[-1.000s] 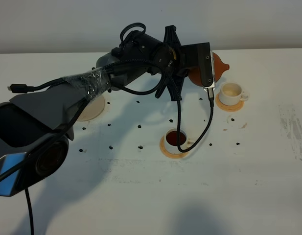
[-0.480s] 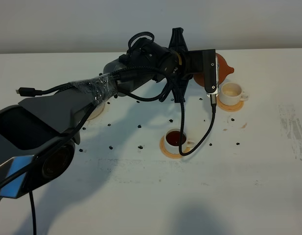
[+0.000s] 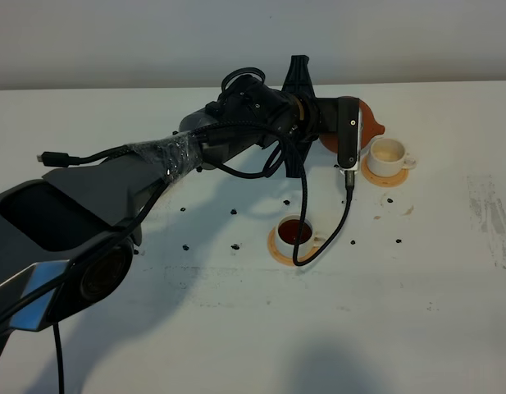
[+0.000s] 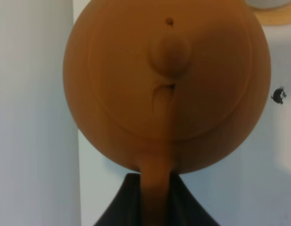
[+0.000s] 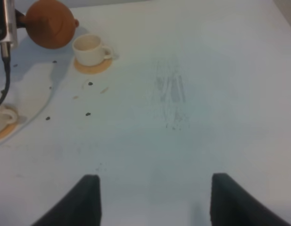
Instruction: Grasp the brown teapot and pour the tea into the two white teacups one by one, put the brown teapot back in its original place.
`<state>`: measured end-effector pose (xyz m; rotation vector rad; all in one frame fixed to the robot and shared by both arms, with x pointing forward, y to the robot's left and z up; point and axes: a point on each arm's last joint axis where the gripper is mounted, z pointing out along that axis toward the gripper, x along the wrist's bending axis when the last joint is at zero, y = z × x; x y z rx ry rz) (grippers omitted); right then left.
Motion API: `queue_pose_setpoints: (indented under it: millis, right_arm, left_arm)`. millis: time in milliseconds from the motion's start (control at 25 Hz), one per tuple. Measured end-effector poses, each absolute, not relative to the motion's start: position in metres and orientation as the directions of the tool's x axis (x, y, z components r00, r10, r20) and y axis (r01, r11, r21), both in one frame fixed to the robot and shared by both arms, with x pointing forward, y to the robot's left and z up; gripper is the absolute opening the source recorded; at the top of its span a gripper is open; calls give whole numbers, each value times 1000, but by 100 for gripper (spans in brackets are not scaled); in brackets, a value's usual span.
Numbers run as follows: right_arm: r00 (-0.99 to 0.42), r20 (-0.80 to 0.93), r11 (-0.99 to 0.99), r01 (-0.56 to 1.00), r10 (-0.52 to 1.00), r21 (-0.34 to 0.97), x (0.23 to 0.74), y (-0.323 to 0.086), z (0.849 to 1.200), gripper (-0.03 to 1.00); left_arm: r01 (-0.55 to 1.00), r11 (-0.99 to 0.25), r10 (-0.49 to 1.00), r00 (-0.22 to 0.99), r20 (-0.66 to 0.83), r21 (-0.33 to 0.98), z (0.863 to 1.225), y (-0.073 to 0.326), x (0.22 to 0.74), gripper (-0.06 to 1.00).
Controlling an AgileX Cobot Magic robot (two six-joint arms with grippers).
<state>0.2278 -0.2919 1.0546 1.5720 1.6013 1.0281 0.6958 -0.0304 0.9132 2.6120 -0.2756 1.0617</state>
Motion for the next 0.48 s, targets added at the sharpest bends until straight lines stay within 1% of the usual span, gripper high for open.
queue_pose_setpoints:
  millis: [240,480]
  right_arm:
    - [-59,68,-32,476,996,879,228,-292,1055,49]
    - [-59,68,-32,476,996,879,228,-292,1055,49]
  left_arm:
    - [-328,-926,-86,666,741,187,916,-34,696,8]
    - [-364,-925,-155,620,769,107,918,-33,698,8]
